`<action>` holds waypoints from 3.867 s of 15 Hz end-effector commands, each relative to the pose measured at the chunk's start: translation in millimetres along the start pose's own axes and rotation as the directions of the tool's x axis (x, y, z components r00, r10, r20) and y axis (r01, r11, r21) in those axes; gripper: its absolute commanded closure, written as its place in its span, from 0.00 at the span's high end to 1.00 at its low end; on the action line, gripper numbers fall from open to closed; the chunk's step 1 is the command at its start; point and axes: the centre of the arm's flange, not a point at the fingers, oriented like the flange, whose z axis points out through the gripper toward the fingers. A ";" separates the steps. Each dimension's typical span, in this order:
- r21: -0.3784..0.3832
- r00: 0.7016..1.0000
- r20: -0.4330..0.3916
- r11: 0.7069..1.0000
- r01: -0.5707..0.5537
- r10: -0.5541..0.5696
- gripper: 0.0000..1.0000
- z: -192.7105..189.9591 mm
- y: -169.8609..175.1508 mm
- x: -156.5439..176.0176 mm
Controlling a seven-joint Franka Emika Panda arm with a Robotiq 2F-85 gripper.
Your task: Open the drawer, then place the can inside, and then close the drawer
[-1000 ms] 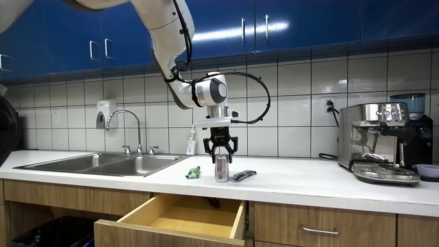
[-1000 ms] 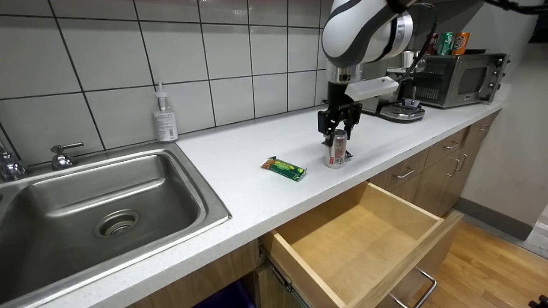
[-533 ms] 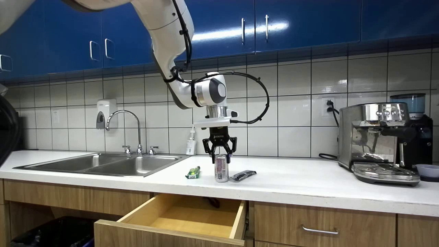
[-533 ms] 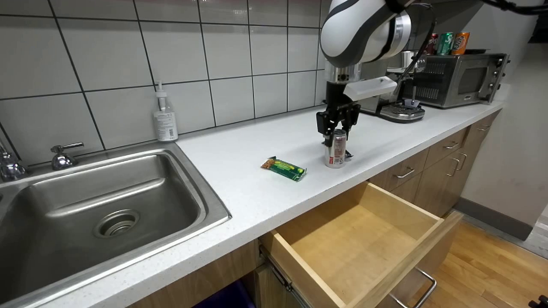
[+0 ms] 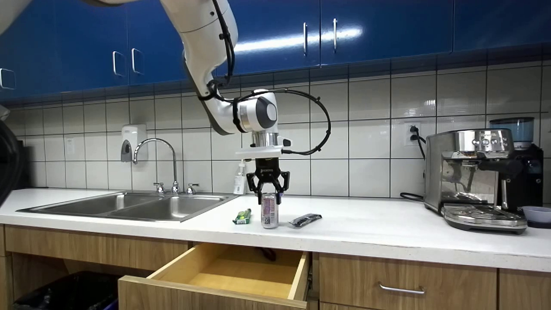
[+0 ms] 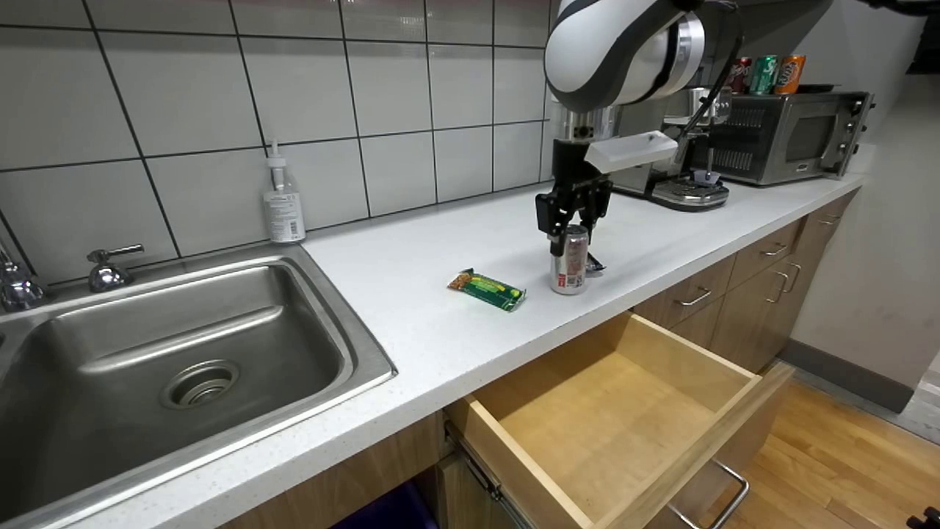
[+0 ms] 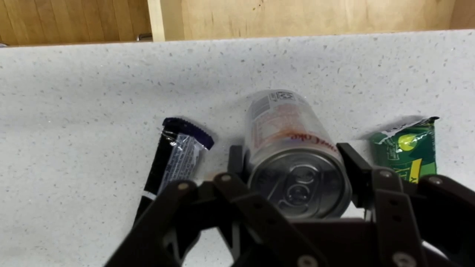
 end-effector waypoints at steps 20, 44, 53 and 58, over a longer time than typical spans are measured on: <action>0.026 0.996 0.067 0.998 0.060 -0.061 0.39 -5.2 -77.7 -114.0; 0.003 0.999 0.029 1.000 0.025 -0.025 0.39 79.9 -78.4 -148.1; -0.010 0.999 0.048 1.000 0.008 -0.008 0.39 121.8 -64.4 -144.0; -0.020 0.998 0.058 1.000 0.006 -0.005 0.39 141.0 -59.9 -143.1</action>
